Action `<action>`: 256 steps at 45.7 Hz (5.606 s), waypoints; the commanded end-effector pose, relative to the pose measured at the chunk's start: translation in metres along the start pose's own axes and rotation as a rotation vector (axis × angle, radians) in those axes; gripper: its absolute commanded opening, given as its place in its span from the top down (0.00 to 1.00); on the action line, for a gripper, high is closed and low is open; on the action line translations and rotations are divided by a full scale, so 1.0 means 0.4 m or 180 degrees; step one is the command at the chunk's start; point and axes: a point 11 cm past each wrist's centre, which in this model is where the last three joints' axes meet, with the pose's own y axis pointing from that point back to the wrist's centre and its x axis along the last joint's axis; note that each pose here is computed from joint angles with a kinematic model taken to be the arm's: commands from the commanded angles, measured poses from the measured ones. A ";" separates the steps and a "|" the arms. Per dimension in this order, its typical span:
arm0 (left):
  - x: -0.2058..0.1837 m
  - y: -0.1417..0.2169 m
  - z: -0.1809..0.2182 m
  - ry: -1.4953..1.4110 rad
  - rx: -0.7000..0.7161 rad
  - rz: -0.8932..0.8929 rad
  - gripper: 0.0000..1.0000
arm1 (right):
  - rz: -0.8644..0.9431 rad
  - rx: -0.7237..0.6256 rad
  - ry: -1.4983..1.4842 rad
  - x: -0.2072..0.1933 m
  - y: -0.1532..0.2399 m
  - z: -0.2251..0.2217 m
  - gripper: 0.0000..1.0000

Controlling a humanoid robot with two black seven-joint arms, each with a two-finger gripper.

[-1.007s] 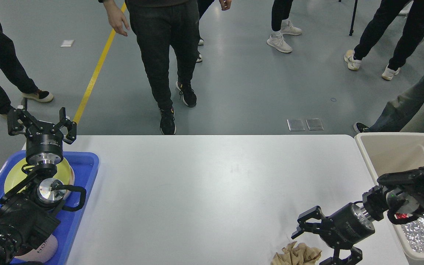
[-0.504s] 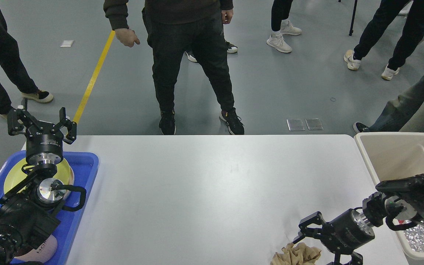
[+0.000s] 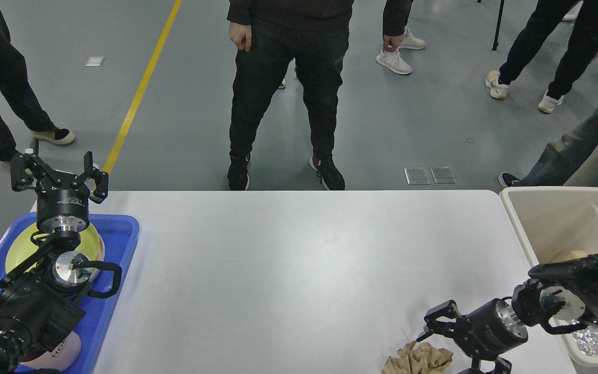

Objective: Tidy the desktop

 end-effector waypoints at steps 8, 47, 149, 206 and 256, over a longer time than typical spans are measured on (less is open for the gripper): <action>-0.001 0.000 0.000 0.0002 0.0000 -0.0003 0.04 | 0.0245 -0.0058 0.0058 -0.001 -0.013 -0.005 0.37; 0.000 0.000 0.000 -0.0001 0.0000 0.0001 0.04 | -0.0047 -0.0158 0.0145 -0.020 0.016 0.010 0.76; 0.000 0.000 0.000 -0.0001 0.0000 0.0001 0.04 | 0.1157 0.0071 0.1563 -0.064 0.777 -0.342 0.00; 0.000 0.000 -0.001 0.0008 -0.0004 0.0005 0.04 | -0.0344 -0.1085 0.2332 -0.208 0.072 -0.188 0.00; 0.000 0.000 0.001 0.0005 -0.0007 0.0005 0.04 | 0.0071 -0.1285 0.2983 -0.172 0.026 -0.200 1.00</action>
